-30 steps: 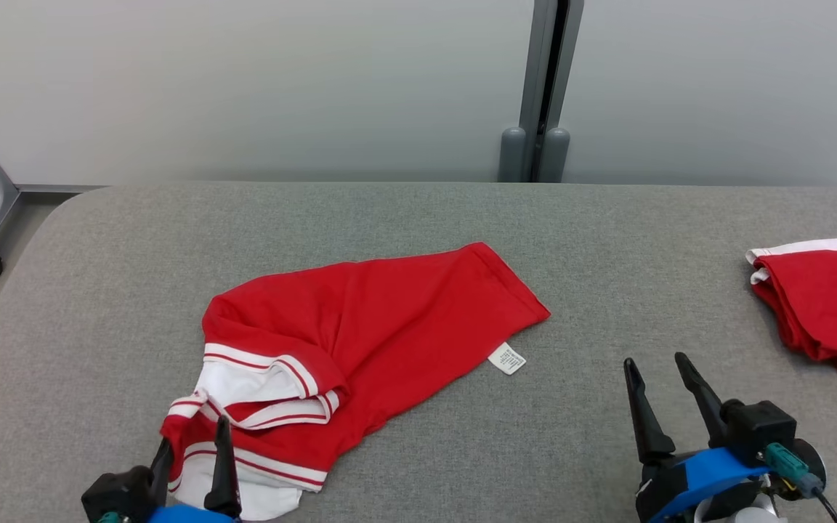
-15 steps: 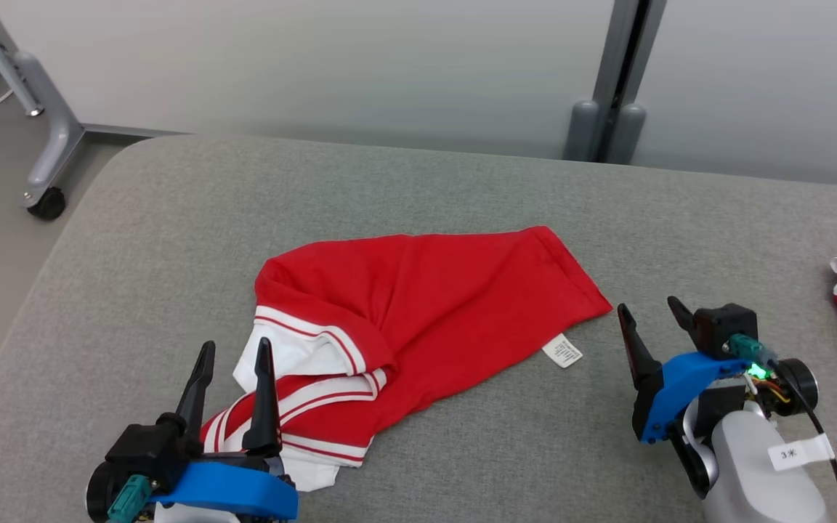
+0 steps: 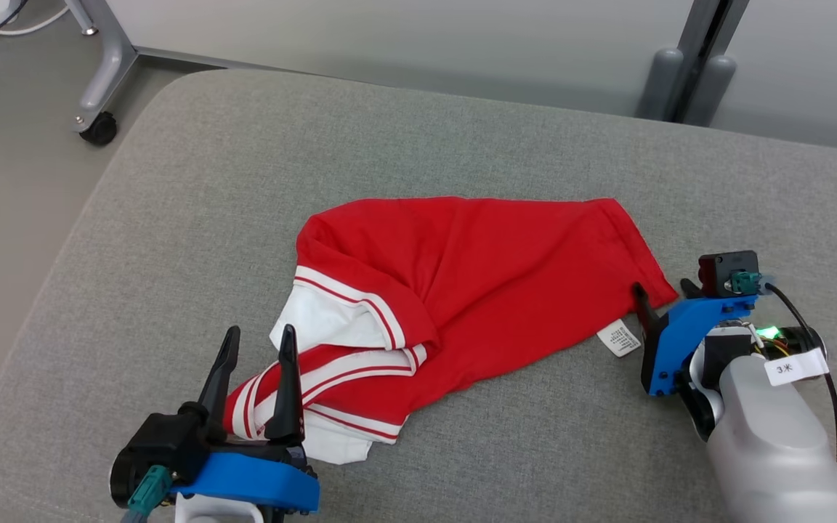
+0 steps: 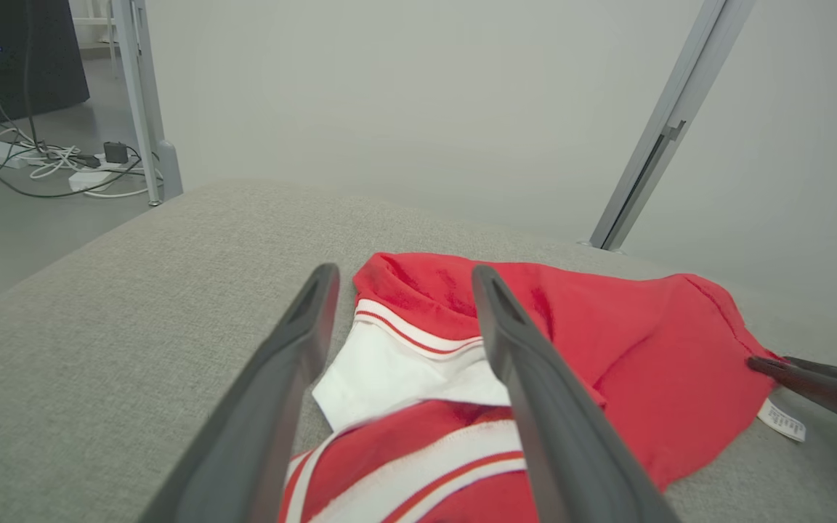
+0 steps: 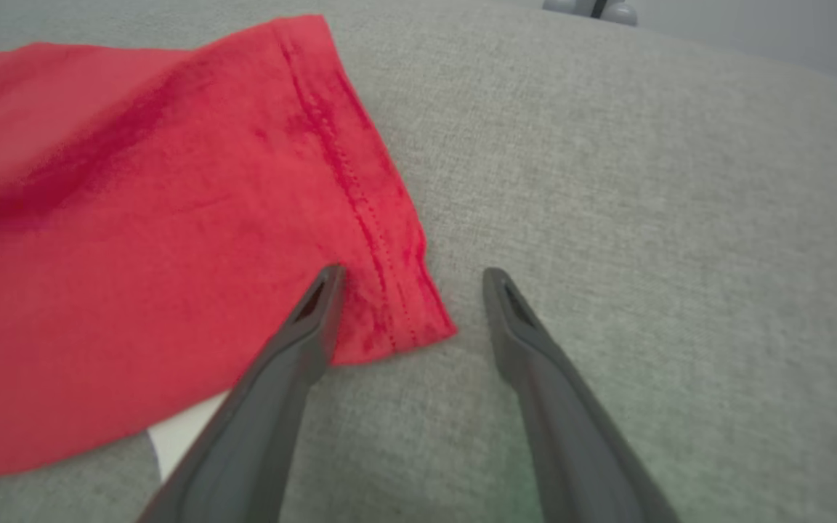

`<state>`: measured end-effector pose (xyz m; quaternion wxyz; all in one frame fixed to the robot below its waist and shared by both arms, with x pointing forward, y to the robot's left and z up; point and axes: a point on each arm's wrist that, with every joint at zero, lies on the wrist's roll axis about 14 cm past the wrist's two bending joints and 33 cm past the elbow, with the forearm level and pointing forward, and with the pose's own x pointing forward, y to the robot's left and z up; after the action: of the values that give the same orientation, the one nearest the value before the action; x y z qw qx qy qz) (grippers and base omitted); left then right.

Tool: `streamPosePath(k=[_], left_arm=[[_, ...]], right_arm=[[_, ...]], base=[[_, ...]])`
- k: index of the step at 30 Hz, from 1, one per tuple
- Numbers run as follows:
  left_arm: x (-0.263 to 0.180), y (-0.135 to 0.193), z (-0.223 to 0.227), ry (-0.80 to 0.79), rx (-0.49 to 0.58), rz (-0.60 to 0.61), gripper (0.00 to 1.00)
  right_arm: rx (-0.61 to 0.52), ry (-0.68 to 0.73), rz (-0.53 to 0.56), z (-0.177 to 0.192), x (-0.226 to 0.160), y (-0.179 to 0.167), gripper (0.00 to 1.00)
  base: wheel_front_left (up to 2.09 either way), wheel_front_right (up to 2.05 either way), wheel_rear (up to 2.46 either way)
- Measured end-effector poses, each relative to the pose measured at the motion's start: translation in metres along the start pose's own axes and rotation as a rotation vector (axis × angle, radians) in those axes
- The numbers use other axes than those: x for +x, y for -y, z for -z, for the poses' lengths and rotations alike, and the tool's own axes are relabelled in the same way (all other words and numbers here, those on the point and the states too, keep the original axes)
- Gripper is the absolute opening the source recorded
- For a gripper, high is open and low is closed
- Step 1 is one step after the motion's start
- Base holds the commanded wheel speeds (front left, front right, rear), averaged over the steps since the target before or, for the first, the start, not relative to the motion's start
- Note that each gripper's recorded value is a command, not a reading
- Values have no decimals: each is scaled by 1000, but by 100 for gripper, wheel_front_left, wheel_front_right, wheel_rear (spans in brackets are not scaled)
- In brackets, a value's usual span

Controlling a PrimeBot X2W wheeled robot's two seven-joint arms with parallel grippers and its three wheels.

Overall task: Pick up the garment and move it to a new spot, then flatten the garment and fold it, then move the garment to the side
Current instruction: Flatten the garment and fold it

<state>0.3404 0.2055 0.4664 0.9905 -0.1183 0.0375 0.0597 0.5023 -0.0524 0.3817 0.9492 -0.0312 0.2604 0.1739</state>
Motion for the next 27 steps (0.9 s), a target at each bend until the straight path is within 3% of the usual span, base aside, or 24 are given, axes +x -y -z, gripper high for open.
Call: streamPosePath(k=[2, 3, 4, 5, 12, 18, 27], left_arm=[[2, -1, 2, -6, 1, -3, 100], [4, -1, 2, -6, 4, -5, 100], [5, -1, 2, -6, 7, -3, 100], [7, -1, 2, -3, 10, 0, 100], [18, 14, 2, 2, 8, 56, 100], [24, 34, 4, 3, 3, 126, 100], [25, 67, 16, -31, -5, 239, 100]], right_arm=[[13, -30, -8, 7, 5, -2, 42], [16, -39, -12, 7, 7, -3, 30], [13, -40, -15, 6, 8, -4, 5], [13, -34, -17, 4, 9, -4, 0], [47, 52, 17, -5, 1, 12, 0], [78, 158, 112, -16, -22, 51, 0], [177, 183, 299, 36, -86, 107, 0]], base=[[0, 0, 0], [0, 0, 0], [0, 0, 0], [0, 0, 0], [0, 0, 0], [0, 0, 0], [0, 0, 0]])
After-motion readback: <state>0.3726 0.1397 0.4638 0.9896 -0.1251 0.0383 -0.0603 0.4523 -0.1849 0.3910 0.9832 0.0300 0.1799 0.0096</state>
